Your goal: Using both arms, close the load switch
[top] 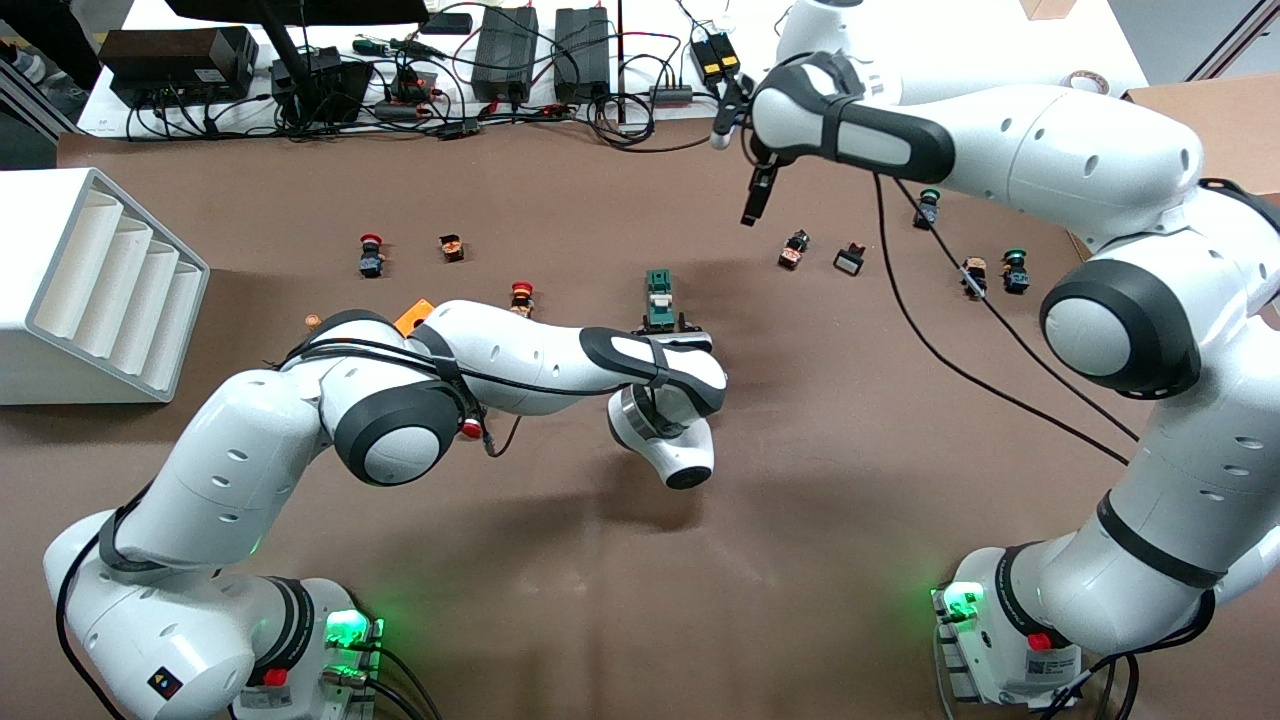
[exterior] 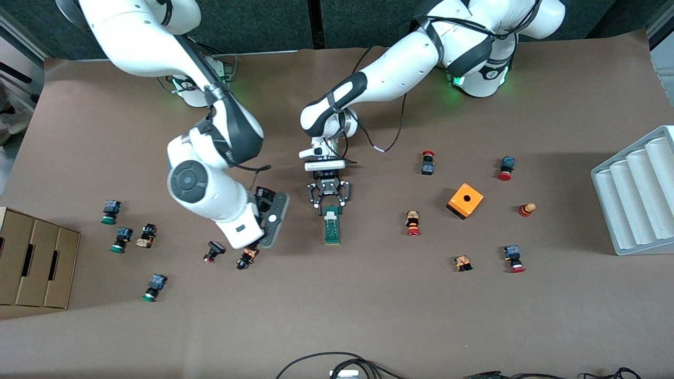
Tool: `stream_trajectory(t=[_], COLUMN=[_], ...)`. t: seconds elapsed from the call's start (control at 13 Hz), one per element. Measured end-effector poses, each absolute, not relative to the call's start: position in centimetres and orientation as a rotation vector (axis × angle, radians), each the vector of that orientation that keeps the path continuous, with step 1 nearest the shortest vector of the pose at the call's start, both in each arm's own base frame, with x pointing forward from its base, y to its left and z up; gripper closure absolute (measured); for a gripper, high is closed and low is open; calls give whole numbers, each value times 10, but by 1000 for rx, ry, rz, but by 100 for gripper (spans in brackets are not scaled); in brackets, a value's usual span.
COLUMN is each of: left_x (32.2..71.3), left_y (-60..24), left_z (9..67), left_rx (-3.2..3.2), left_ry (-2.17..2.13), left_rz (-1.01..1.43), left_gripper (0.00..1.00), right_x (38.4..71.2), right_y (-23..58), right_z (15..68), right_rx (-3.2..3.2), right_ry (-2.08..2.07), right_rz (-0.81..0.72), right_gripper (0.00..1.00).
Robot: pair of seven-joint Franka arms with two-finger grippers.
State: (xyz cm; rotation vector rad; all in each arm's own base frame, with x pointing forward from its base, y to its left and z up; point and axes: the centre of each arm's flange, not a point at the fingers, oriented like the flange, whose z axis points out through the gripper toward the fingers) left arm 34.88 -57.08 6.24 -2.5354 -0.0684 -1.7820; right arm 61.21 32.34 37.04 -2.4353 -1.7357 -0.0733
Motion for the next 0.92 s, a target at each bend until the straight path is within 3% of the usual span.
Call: stream_trajectory(t=[0.92], left_x=[349], left_y=[-571], left_z=[62], left_rx=[-2534], left_ry=[-66], left_rz=[-1784], left_gripper=[32], right_x=[608], right_y=[371], right_z=[278], right_rx=[-2442], right_ry=[-1723], right_rz=[-140], right_gripper=[0])
